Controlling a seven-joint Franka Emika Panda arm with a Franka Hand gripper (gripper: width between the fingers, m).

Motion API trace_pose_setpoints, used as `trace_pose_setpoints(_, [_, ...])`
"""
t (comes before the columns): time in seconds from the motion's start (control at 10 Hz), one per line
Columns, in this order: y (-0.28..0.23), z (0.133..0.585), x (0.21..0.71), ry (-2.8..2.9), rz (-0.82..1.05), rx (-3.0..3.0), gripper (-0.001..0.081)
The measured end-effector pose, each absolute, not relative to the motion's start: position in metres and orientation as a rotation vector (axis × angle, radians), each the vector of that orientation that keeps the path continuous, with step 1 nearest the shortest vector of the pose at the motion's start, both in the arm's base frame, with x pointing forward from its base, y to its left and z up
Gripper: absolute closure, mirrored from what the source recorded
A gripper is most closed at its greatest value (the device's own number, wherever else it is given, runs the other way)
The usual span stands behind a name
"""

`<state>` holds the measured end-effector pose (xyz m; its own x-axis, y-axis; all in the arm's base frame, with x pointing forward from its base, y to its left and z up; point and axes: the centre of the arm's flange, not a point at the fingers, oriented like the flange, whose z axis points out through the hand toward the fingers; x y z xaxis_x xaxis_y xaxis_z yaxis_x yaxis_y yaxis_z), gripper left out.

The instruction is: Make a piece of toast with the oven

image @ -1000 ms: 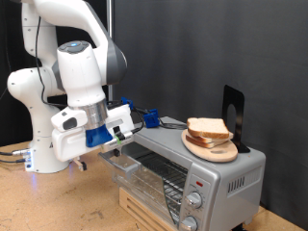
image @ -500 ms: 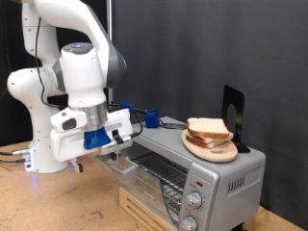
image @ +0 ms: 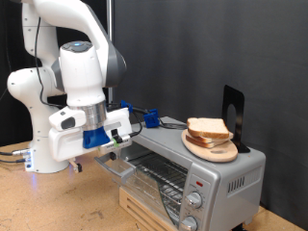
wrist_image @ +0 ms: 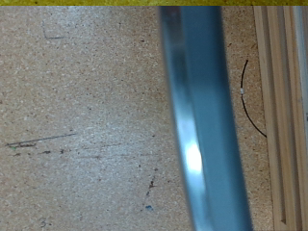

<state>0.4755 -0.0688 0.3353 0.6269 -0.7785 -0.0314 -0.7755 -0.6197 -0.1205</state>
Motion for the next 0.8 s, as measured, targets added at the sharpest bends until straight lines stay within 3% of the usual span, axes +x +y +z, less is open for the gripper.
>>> trace_pose_setpoints(0.3, [-0.077, 0.331, 0.475, 1.350, -0.051, -2.743, -0.0002])
trace_pose_setpoints(0.8, [-0.072, 0.285, 0.485, 1.452, -0.122, -2.796, -0.0002])
